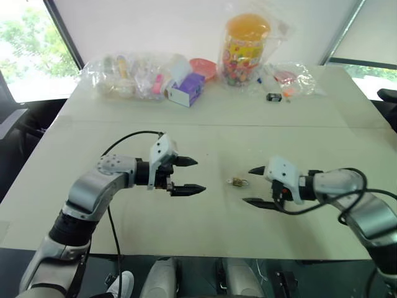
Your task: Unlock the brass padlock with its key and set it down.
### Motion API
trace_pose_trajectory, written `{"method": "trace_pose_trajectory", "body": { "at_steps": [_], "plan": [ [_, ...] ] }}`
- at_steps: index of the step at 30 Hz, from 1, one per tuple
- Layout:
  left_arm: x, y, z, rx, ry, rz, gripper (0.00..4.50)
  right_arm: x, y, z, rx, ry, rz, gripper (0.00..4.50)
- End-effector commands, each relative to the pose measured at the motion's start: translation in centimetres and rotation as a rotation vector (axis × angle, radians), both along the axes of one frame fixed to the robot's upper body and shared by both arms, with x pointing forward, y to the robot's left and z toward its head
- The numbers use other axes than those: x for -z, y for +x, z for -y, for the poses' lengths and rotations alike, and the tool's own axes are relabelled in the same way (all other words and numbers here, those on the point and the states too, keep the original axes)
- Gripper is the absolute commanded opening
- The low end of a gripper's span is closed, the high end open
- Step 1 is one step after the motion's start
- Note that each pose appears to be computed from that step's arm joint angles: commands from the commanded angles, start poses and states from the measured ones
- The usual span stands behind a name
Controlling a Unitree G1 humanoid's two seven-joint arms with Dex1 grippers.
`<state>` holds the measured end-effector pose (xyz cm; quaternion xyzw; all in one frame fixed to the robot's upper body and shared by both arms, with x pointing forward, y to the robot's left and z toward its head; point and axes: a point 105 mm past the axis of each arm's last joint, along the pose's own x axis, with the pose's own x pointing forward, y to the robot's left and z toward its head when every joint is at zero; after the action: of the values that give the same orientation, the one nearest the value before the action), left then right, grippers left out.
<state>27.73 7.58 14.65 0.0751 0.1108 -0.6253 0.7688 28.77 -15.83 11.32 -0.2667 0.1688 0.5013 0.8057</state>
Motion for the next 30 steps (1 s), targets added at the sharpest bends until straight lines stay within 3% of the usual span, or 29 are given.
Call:
{"method": "trace_pose_trajectory", "body": {
  "at_steps": [1,9,17,19,22,25,28,30],
  "plan": [
    [-0.9,-0.6,0.1,0.012,-0.012,0.034,4.50,0.3,1.4,0.2,-0.003,0.012,0.000,4.44],
    [-1.0,-0.6,0.1,-0.007,-0.018,0.044,4.50,2.2,2.2,-0.2,-0.019,0.062,-0.120,4.44],
    [-0.9,-0.7,0.2,-0.016,-0.020,0.051,4.50,3.1,2.4,-1.3,-0.055,0.044,-0.131,4.44],
    [-0.9,-0.7,0.2,-0.018,-0.020,0.053,4.50,3.5,2.3,-1.5,-0.068,0.025,-0.130,3.69],
    [-0.9,-0.6,0.1,-0.024,-0.019,0.055,4.50,4.0,2.0,-1.9,-0.094,-0.010,-0.112,2.09],
    [-0.8,-0.4,0.1,-0.030,-0.020,0.054,4.50,4.7,1.7,-2.1,-0.107,-0.045,-0.088,0.85],
    [-0.7,-0.2,0.1,-0.034,-0.025,0.040,4.50,4.6,1.4,-1.6,-0.117,-0.106,-0.025,0.67],
    [-0.6,0.1,0.1,-0.039,-0.038,0.021,4.50,2.6,2.5,-1.7,-0.108,-0.132,0.162,0.67]
  ]
}}
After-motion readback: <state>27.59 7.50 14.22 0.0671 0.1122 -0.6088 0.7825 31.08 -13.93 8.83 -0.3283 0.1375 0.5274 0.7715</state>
